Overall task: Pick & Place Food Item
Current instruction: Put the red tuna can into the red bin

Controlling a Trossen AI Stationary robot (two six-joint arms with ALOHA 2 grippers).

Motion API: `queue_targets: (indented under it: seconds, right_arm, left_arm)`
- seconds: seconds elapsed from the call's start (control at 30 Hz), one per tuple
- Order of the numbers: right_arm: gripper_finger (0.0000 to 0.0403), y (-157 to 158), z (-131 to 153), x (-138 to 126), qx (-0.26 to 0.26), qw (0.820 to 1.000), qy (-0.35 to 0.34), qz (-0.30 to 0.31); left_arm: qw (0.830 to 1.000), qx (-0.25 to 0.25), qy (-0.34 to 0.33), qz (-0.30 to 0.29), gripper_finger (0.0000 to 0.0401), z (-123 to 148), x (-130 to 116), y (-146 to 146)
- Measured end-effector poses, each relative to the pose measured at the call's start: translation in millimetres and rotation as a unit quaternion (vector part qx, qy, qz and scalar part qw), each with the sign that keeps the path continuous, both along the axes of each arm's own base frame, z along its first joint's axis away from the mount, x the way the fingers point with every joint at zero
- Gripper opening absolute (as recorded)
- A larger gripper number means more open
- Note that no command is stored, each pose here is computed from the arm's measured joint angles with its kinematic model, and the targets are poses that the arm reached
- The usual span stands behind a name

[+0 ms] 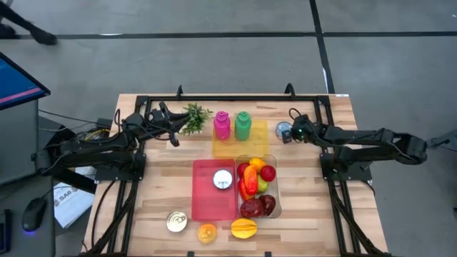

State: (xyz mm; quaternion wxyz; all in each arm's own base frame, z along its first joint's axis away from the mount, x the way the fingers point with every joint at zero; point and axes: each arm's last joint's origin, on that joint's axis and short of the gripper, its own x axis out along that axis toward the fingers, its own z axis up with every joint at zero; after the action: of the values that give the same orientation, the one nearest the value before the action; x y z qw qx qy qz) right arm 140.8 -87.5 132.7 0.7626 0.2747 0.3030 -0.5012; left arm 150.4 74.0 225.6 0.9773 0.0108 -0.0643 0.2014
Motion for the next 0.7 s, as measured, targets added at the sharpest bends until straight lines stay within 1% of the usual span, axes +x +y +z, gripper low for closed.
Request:
queue_targets:
  seconds: [0.13,0.2,0.33,0.7]
  right_arm:
    - [0.0,-0.1,3.1,1.3,-0.011,1.0,-0.013,0.0]
    - [0.0,-0.6,4.5,0.9,-0.023,1.0,-0.012,-0.007]
    - [0.0,-0.9,5.6,0.0,-0.03,0.999,-0.012,-0.015]
    - [0.0,1.5,1.0,-5.2,-0.009,0.999,0.015,-0.026]
  left_arm:
    - [1.0,-0.002,0.003,0.0,0.0036,-0.6,0.1,0.0]
    - [1.0,-0.003,0.005,0.0,0.0035,-1.2,0.2,0.1]
    - [1.0,-0.003,0.006,0.0,0.0034,-1.3,0.2,0.1]
    - [1.0,-0.003,0.006,0.0,0.0034,-1.3,0.2,0.1]
